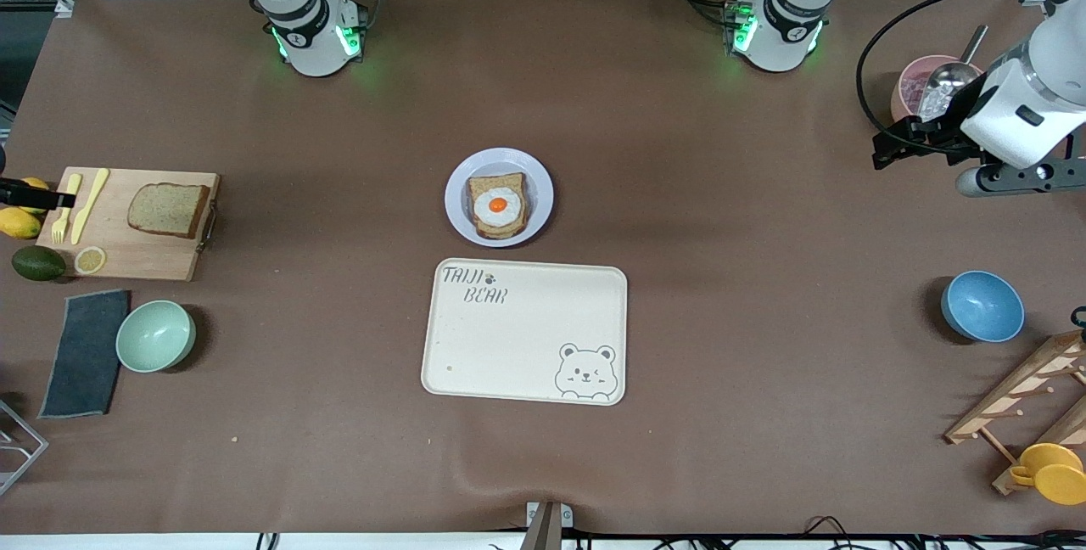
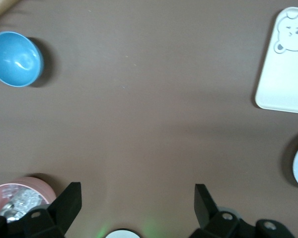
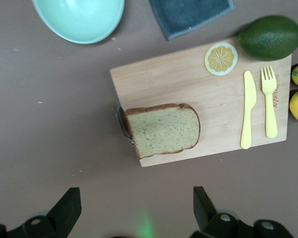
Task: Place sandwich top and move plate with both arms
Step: 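Reach the right gripper to the bread slice on the cutting board and grasp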
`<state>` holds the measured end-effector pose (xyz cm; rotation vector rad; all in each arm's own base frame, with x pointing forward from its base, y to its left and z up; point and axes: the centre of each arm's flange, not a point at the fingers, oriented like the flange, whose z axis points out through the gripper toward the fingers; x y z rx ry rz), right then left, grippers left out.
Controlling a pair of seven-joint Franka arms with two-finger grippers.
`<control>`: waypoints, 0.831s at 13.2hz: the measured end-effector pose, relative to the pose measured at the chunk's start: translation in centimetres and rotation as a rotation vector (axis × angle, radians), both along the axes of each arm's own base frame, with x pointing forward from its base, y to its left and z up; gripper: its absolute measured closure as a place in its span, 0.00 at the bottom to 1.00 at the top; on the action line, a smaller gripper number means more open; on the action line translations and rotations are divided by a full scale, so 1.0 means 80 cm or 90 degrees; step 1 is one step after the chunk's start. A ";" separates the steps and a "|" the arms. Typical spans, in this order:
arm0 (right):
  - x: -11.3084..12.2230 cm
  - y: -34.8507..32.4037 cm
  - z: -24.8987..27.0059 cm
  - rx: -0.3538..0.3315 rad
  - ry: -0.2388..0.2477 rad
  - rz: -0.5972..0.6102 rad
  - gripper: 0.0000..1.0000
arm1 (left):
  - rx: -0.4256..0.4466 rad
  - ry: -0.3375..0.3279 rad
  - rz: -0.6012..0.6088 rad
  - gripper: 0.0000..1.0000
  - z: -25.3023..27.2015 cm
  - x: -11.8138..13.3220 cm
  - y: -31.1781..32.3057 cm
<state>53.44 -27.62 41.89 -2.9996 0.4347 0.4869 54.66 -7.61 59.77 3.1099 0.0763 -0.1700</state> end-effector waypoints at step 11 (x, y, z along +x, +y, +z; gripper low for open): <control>-0.084 -0.050 -0.162 0.003 -0.072 0.047 0.00 | -0.043 0.006 -0.022 0.00 0.004 -0.013 -0.041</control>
